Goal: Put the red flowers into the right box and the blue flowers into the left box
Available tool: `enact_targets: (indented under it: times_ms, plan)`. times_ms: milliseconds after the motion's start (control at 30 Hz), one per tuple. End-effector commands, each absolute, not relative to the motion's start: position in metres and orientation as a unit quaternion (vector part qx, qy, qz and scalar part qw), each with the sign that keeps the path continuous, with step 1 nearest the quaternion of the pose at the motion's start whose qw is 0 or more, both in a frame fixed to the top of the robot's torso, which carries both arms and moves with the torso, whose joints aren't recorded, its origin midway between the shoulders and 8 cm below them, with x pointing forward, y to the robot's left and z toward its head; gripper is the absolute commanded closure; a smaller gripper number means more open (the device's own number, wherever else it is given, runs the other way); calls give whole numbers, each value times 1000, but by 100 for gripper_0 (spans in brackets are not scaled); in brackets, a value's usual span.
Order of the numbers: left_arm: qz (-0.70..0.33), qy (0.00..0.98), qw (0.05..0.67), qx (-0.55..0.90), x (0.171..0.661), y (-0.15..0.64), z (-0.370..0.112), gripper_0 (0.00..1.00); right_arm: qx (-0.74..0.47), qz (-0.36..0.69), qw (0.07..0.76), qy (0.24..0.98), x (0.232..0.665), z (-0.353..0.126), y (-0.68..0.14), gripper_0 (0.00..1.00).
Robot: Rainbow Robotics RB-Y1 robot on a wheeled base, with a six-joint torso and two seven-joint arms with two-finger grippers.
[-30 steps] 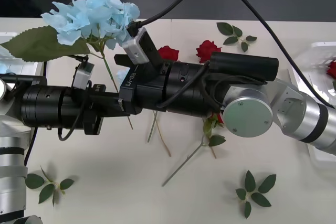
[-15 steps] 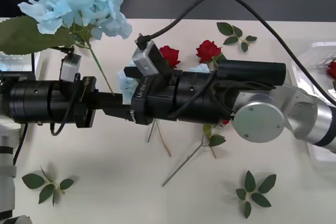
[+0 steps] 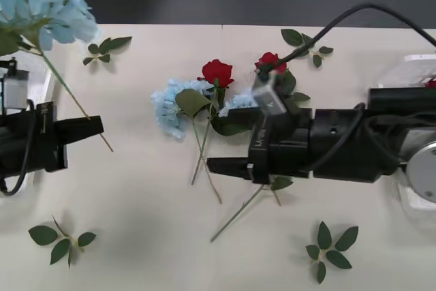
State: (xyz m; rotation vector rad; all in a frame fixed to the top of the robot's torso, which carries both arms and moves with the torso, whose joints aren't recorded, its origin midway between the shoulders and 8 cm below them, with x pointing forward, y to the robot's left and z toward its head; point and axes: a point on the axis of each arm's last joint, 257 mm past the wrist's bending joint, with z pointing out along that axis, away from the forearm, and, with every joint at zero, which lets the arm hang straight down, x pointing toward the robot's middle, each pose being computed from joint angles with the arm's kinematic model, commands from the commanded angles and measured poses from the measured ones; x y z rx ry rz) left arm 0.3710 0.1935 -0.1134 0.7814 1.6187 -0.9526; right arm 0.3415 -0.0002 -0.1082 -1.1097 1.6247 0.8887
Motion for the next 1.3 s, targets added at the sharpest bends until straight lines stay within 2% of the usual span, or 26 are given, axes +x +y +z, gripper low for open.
enact_targets:
  times_ms: [33, 367, 533, 667, 1000, 1300]
  plan:
    - [-351, 736, 514, 265, 368, 228, -110, 100, -458, 348, 477, 665, 341, -94, -24, 0]
    - [-222, 807, 542, 68, 376, 342, -108, 100, -448, 298, 421, 730, 359, -124, -88, 0]
    - [-163, 824, 543, 11, 375, 395, -107, 100, -442, 271, 415, 748, 373, -137, -102, 0]
    - [-96, 846, 521, -56, 372, 455, -111, 100, -419, 230, 387, 789, 398, -154, -113, 0]
    - [-20, 866, 477, -150, 374, 555, -119, 100, -344, 175, 362, 848, 444, -170, -123, 0]
    - [21, 874, 449, -185, 387, 603, -136, 100, -287, 115, 338, 889, 488, -206, -141, 0]
